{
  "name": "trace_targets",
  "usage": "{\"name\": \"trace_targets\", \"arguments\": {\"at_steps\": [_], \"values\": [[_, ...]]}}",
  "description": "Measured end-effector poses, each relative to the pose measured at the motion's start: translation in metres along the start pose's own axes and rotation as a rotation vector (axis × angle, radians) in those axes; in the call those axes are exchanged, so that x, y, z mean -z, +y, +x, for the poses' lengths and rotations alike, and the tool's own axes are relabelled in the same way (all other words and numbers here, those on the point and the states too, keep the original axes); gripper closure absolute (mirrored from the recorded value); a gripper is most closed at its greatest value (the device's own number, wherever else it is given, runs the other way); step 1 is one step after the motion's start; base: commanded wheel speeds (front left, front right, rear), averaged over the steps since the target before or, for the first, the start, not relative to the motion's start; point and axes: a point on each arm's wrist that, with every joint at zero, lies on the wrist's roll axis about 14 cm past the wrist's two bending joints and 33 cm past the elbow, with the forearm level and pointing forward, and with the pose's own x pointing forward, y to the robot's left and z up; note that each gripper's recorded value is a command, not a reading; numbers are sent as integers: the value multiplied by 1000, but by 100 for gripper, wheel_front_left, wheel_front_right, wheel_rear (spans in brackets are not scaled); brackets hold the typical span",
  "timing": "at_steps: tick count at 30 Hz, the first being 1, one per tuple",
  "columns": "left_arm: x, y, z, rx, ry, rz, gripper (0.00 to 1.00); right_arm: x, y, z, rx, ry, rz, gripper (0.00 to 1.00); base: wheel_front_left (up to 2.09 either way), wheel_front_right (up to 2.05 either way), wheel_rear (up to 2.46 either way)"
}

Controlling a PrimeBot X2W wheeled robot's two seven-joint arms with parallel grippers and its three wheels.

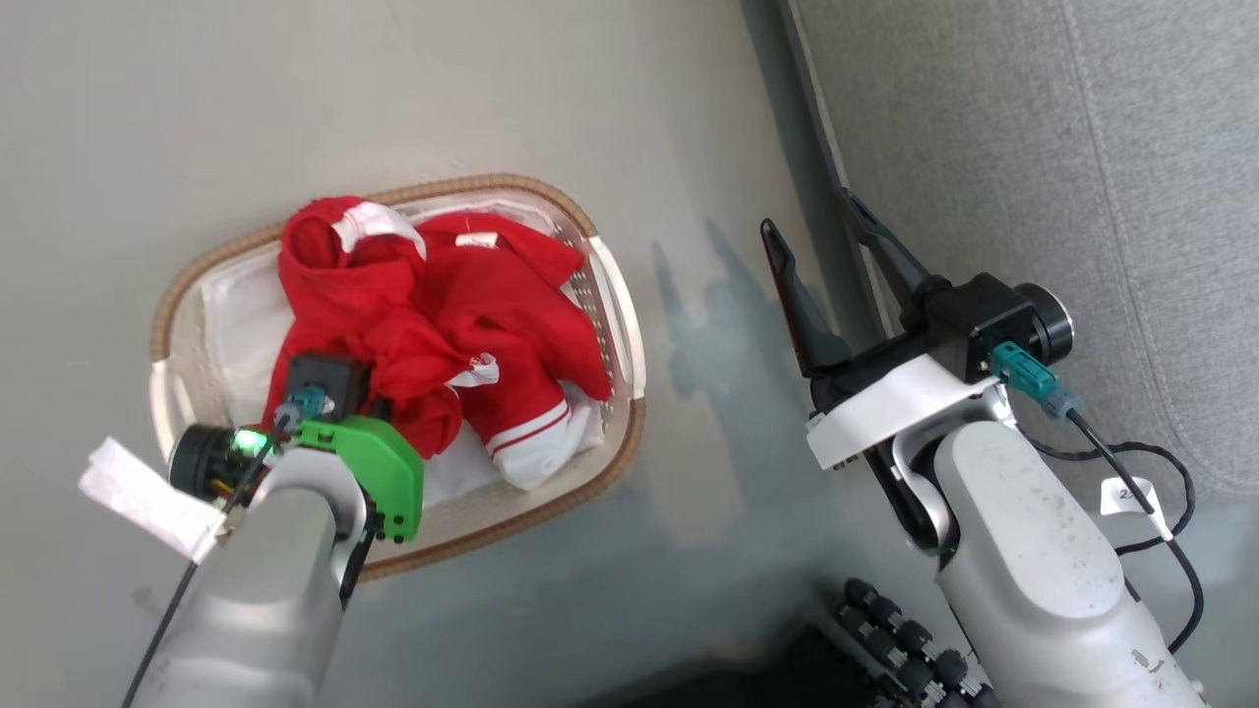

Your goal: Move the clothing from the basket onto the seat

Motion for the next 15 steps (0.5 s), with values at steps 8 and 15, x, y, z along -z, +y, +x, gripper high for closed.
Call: {"name": "trace_targets", "arguments": {"at_steps": [8, 15], "values": [[-29, -6, -37, -28, -115, -18, 100, -30, 18, -15, -34, -65, 14, 0, 0, 0, 0], [-61, -12, -72, -51, -239, -1, 100, -52, 31, -33, -51, -113, 7, 0, 0, 0, 0]]}}
